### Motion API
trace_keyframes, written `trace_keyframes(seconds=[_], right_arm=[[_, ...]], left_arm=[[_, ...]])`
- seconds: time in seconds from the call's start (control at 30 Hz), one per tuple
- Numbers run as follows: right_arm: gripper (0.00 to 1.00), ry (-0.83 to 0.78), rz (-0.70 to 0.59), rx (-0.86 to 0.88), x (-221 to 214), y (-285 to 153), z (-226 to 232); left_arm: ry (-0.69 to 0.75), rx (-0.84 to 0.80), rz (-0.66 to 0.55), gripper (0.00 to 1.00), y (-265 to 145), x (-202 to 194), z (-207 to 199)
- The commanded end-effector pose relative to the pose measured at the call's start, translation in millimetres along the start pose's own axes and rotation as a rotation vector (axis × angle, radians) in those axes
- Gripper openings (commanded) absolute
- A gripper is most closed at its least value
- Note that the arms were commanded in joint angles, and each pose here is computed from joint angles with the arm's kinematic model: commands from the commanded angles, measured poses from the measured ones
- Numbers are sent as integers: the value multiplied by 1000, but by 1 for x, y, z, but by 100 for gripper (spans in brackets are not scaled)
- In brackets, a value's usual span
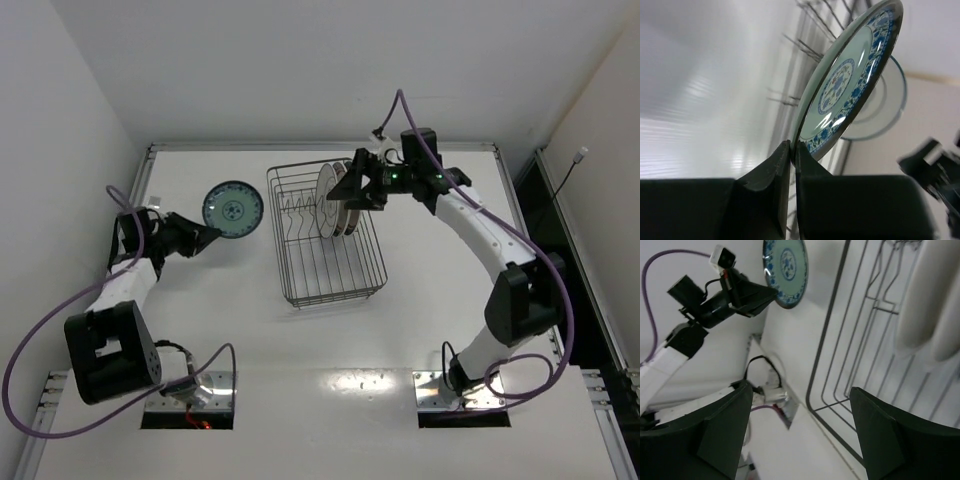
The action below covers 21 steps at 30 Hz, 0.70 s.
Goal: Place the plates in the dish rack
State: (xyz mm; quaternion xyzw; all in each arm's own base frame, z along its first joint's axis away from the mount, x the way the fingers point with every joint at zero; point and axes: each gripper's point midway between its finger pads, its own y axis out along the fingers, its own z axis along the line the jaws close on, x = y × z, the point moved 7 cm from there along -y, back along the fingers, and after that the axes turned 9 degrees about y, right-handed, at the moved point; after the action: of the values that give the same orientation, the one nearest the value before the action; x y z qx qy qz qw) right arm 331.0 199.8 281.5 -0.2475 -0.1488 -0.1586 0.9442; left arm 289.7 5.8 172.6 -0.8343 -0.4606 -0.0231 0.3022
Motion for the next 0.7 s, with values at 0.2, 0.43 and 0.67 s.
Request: trace_keyframes(seconds=[0.2,0.43,0.67], right_arm=[[76,-57,96,265,0,40,40],[76,-29,132,198,-14,74,27],[35,-9,150,162,-17,88,16]], left_arm=[[118,-349,106,0,-6,-43,-80],[120,-433,169,0,-2,-71,-104],[143,-506,224,0,2,-104,-135]])
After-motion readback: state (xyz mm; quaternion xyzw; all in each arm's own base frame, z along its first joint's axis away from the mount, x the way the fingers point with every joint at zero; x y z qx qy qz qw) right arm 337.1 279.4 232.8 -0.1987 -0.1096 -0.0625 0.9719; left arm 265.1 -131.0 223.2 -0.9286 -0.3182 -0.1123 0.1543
